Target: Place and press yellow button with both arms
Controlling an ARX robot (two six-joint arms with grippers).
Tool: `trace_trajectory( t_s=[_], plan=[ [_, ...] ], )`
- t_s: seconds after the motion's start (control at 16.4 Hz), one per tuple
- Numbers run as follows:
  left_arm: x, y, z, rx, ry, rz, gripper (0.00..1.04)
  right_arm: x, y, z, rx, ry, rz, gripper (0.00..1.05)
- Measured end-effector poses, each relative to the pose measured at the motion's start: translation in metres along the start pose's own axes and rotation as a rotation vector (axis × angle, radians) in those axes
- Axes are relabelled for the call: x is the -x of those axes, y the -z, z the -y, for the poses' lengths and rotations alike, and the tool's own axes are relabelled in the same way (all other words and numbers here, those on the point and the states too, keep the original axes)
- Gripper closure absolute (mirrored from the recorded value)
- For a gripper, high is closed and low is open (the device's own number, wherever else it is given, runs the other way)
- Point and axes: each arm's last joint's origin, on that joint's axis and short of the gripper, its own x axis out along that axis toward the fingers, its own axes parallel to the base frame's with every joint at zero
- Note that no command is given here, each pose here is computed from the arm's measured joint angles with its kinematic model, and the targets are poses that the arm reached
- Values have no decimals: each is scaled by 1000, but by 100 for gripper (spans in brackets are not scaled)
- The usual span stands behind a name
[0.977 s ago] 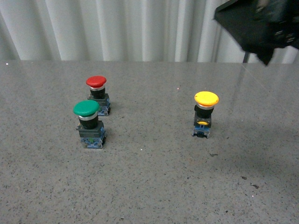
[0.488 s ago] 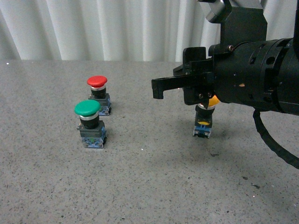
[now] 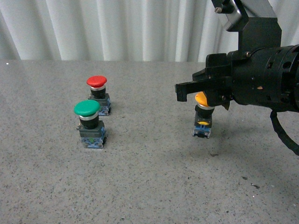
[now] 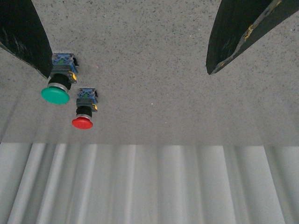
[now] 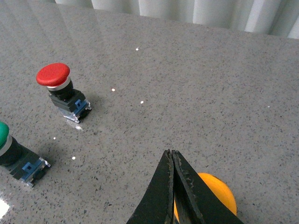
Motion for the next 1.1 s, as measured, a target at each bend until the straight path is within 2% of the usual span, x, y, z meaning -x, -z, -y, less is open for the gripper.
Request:
trace_trajectory(
  t_s=[0.37,1.1],
  plan=[
    [0,0,0,0,0,0,7,-3,17,1,6,6,-87,103],
    [0,0,0,0,0,0,7,-5,22,4,19,10,-120,103]
  ],
)
